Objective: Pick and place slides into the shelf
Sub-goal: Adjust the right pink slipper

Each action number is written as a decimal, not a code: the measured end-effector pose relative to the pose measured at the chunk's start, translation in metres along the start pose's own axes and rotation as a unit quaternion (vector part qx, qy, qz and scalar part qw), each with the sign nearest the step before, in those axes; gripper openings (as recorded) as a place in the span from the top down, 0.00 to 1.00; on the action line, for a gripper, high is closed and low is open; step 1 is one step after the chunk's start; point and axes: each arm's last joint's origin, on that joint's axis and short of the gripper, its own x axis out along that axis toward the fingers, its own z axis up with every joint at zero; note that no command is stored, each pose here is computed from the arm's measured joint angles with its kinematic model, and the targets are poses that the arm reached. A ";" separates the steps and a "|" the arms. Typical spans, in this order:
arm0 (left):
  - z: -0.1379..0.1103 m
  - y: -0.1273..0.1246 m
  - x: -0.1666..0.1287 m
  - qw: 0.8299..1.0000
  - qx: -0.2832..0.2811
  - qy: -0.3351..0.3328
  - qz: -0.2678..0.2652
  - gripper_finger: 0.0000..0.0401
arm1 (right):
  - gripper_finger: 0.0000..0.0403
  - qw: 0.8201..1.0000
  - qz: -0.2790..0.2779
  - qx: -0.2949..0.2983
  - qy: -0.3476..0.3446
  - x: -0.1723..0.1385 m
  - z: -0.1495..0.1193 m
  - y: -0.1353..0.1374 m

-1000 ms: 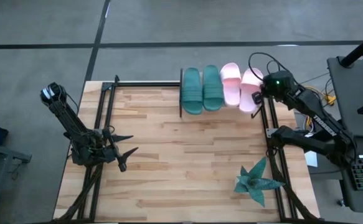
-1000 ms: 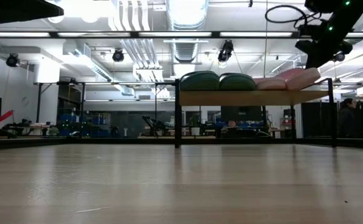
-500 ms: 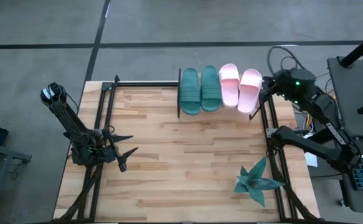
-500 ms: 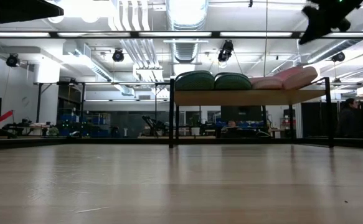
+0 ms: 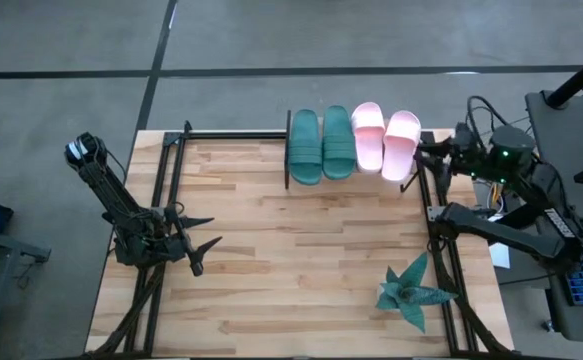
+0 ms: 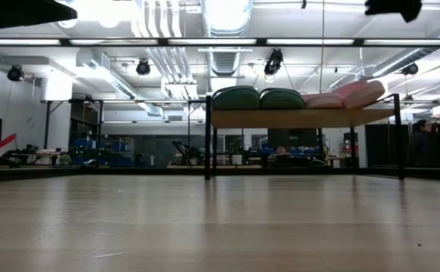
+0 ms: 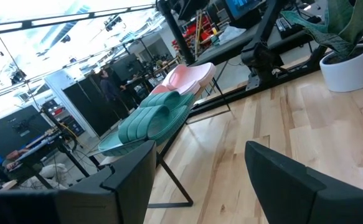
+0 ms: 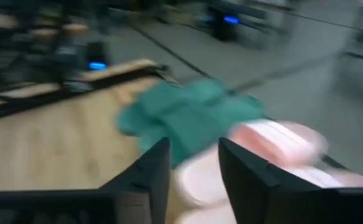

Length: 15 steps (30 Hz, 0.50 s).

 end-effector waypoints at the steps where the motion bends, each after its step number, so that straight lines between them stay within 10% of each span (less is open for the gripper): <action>1: 0.000 0.000 0.000 1.000 0.000 0.000 0.000 0.42 | 0.68 1.000 0.027 -0.003 -0.006 0.000 0.001 0.002; 15: 0.000 0.000 0.000 1.000 0.000 0.000 0.000 0.42 | 0.55 0.984 0.153 -0.045 -0.080 0.031 0.029 0.017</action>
